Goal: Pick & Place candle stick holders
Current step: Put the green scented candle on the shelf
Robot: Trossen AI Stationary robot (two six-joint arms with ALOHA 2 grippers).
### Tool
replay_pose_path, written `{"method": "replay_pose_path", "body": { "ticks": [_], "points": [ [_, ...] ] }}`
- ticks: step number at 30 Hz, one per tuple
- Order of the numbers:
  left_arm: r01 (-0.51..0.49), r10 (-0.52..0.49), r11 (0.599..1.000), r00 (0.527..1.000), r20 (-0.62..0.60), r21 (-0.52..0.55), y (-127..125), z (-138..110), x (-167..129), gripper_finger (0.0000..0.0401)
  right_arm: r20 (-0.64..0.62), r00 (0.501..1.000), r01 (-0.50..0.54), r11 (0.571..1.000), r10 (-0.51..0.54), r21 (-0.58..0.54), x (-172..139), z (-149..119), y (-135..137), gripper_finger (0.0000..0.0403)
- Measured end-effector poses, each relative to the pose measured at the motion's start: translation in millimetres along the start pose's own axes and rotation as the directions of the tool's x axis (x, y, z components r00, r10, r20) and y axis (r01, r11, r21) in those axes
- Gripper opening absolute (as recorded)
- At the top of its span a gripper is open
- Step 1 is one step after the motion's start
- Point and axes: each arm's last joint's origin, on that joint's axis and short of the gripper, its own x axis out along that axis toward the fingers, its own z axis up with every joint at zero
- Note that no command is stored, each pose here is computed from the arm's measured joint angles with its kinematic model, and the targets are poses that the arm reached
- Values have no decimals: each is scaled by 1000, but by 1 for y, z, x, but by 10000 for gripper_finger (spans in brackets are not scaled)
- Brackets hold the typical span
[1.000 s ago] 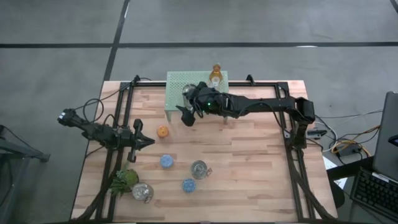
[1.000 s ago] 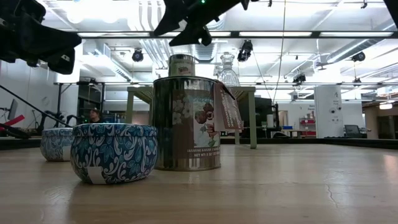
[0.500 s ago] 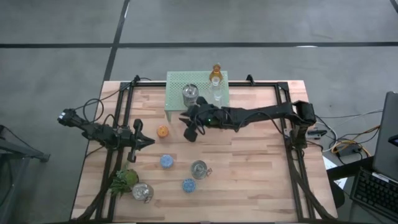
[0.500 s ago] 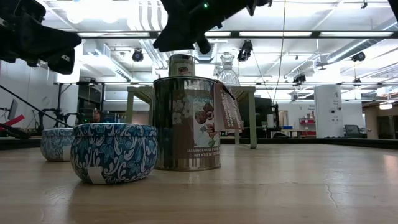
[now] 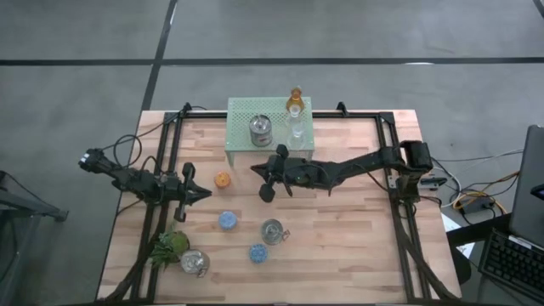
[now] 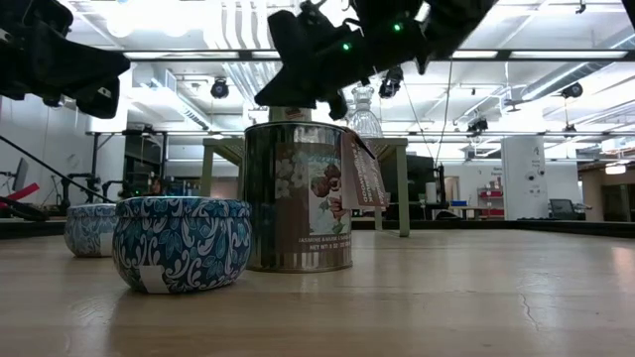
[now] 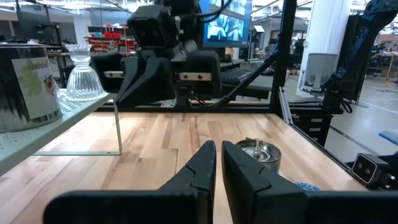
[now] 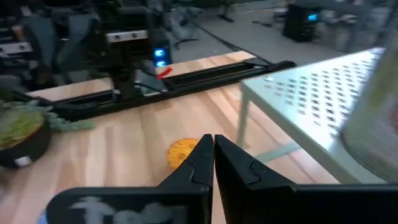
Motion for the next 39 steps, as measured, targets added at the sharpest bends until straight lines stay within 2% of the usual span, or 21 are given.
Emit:
{"method": "replay_pose_path", "body": {
  "ticks": [4, 11, 21, 25, 30, 39],
  "points": [
    [0, 0, 1000, 1000, 0, 0, 0, 0, 0, 30, 13, 996, 93, 996, -93, 8, -4, -7, 5, 8],
    [0, 0, 1000, 1000, 0, 0, 0, 0, 0, 30, 67, 992, 101, 992, -106, 69, -5, -10, 3, 8],
    [-1, 1, 1000, 1000, 0, 0, 0, 0, 0, 30, 94, 984, 146, 989, -149, 36, 34, -20, -6, 8],
    [0, 0, 1000, 1000, 0, 0, 0, 0, 0, 30, 105, 971, 214, 977, -215, 17, 46, -18, -14, 8],
    [-1, 1, 1000, 1000, -1, 0, 0, 0, 0, 30, 77, 952, 297, 955, -296, 3, 46, -17, -18, 8],
    [-1, 1, 1000, 1000, -1, 1, 0, 0, 0, 30, 95, 924, 371, 928, -371, 23, 48, -11, -24, 8]
  ]
}}
